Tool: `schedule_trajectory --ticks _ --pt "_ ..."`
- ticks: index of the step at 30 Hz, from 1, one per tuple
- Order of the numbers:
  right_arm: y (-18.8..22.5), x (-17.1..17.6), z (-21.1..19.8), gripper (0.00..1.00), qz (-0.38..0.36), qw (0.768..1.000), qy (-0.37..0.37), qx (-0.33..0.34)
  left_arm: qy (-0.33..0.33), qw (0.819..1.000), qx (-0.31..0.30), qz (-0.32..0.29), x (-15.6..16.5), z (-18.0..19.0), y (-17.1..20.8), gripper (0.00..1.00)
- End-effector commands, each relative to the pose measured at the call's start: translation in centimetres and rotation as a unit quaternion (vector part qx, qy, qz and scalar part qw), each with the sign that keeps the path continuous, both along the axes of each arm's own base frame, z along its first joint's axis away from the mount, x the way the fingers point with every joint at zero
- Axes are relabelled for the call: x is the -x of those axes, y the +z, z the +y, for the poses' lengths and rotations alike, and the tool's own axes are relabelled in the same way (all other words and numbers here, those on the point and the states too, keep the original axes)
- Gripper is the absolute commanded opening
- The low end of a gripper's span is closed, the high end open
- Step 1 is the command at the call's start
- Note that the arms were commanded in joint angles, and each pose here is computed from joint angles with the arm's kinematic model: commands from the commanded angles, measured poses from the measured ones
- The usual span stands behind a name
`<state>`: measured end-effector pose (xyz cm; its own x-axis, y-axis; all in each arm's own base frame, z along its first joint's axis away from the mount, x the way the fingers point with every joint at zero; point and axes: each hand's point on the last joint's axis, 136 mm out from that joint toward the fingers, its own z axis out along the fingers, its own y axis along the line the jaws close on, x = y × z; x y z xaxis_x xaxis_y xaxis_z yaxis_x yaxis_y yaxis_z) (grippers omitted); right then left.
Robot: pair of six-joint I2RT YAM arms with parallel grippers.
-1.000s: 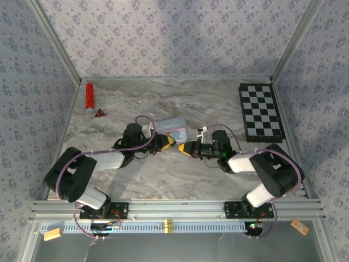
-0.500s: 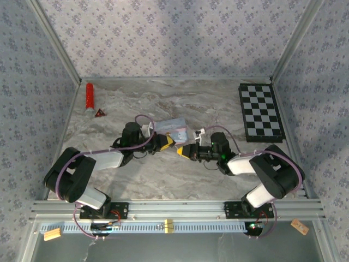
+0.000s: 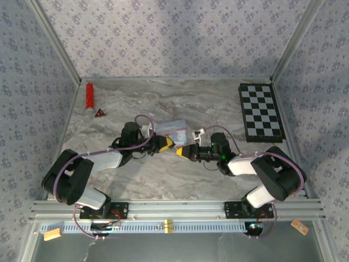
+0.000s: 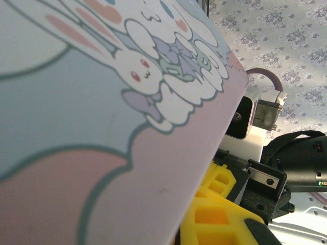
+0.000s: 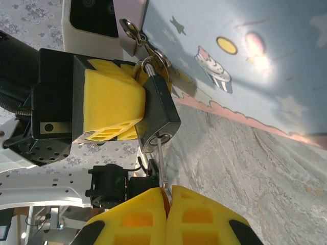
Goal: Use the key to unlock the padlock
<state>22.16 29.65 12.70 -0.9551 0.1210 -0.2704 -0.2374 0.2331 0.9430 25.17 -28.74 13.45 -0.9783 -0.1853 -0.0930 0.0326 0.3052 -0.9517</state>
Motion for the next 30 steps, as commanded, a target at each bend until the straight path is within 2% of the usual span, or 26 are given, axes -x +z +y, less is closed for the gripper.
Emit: schedule_trajectory --ticks 1,30 --pt "0.85 0.49 0.55 0.00 -0.020 1.000 0.017 -0.009 -0.030 0.997 0.035 -0.056 0.20 -0.66 3.74 0.00" --pt "0.89 0.47 0.99 0.00 -0.027 0.999 0.017 -0.006 -0.031 0.997 0.027 -0.059 0.27 -0.15 3.86 0.00"
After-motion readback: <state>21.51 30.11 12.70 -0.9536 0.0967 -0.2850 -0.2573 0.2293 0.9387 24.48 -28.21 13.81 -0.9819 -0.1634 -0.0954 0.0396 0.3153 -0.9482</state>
